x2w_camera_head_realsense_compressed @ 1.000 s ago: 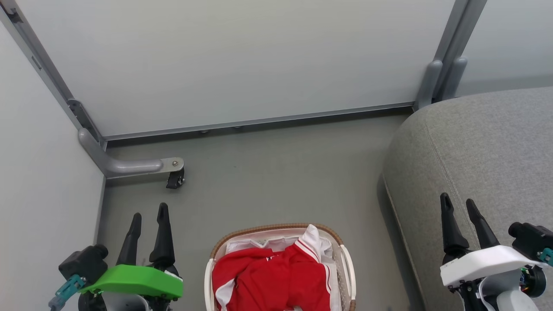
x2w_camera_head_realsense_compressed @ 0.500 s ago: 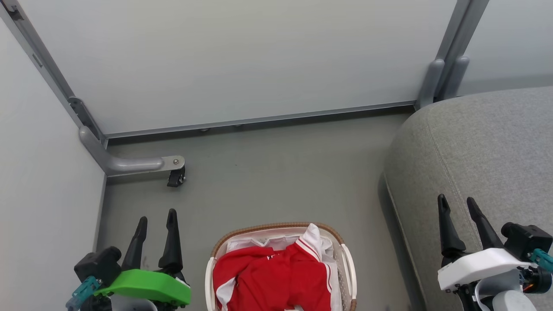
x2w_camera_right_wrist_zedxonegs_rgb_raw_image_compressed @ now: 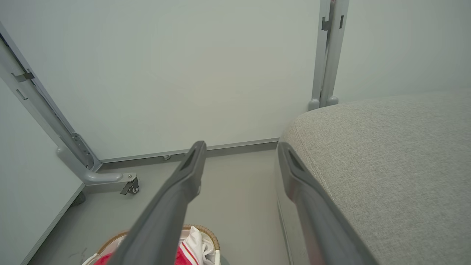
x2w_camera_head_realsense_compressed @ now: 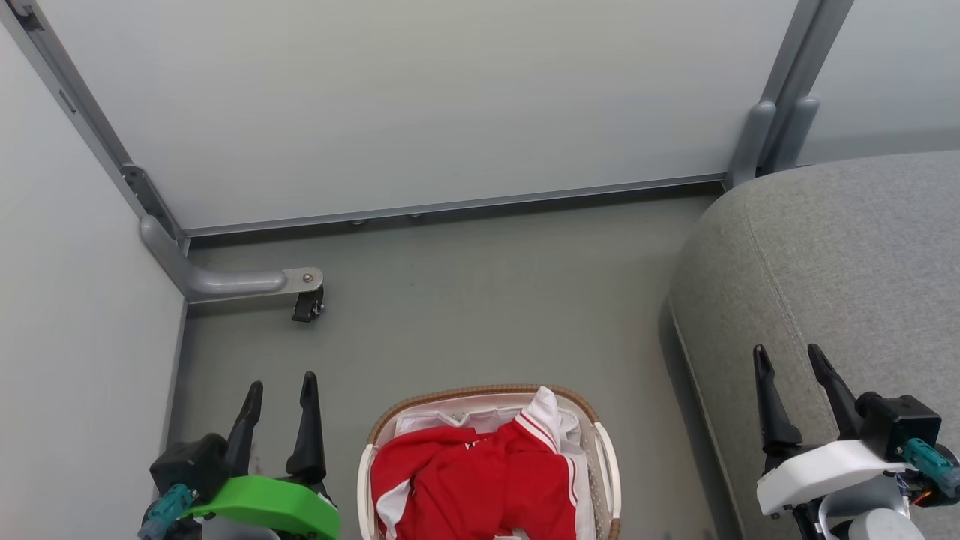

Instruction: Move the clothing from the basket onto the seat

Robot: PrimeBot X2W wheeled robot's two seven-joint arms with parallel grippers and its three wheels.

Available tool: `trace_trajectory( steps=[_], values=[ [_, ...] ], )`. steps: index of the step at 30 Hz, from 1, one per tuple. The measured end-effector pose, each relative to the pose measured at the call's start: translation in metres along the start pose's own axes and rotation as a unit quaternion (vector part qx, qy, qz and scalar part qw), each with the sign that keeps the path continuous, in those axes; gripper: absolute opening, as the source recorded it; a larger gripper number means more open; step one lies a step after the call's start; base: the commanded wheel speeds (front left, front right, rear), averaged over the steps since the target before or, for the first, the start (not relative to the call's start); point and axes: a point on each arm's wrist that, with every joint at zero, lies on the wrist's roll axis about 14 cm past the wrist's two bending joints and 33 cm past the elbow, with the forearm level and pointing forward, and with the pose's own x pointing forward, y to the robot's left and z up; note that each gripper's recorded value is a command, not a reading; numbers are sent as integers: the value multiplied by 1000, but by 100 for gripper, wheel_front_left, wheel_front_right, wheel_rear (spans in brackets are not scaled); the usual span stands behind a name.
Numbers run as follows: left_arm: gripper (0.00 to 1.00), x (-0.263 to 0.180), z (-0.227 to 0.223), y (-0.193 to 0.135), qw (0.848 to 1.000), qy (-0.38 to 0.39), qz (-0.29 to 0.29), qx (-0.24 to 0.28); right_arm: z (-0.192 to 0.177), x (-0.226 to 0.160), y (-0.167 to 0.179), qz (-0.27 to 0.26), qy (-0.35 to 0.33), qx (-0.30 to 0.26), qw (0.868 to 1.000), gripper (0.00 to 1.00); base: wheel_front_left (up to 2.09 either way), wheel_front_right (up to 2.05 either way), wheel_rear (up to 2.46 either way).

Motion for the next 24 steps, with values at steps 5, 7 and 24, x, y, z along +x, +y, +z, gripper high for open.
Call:
trace_trajectory(
  steps=[5,7,24],
  values=[
    [100,-1,-3,-2,1000,2,-5,18,0,0,2,5,-1,-19,1000,100,0,0,0],
    [100,-1,-3,-3,1000,2,-8,23,0,0,2,7,-3,-28,1000,100,0,0,0],
    [100,-4,-15,-8,997,15,-23,67,-1,-1,8,25,-6,-85,996,100,0,0,0]
  ],
)
